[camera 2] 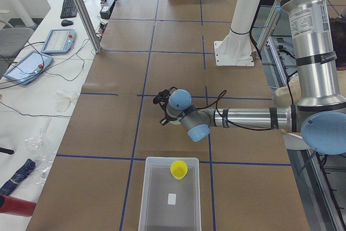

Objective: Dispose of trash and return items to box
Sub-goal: 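Carry the pale green bowl with the left gripper into the clear box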

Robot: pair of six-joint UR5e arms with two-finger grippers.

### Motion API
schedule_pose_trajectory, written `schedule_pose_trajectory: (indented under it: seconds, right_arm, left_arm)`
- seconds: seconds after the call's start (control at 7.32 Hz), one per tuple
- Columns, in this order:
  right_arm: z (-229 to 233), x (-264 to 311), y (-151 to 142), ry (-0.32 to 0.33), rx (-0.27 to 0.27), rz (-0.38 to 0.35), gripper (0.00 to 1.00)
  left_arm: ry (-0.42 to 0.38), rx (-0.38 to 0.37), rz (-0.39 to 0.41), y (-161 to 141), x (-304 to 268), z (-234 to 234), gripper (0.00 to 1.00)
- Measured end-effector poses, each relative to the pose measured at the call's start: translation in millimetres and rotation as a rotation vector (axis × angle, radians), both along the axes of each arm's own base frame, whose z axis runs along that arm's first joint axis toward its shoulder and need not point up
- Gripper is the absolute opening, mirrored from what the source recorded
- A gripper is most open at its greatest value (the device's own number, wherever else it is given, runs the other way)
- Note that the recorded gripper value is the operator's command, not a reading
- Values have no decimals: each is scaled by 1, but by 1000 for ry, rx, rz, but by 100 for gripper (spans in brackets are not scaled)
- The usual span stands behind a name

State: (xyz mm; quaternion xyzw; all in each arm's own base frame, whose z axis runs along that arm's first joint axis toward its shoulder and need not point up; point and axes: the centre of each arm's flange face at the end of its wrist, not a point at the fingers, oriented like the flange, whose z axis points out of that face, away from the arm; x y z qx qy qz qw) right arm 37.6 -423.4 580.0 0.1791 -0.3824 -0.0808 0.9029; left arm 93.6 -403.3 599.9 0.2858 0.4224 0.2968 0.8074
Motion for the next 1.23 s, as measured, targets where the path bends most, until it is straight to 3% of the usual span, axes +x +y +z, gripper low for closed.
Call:
schedule_pose_trajectory:
  seconds: [0.41, 0.68, 1.23]
  right_arm:
    - [0, 0, 0, 2, 0, 1, 100]
    - [1, 1, 0, 7, 0, 3, 100]
    - [2, 1, -1, 11, -1, 4, 100]
  left_arm:
    - [-175, 102, -31, -11, -123, 44, 0]
    - [-240, 106, -36, 3, -180, 102, 0]
    - [-316, 62, -47, 21, -203, 172, 0]
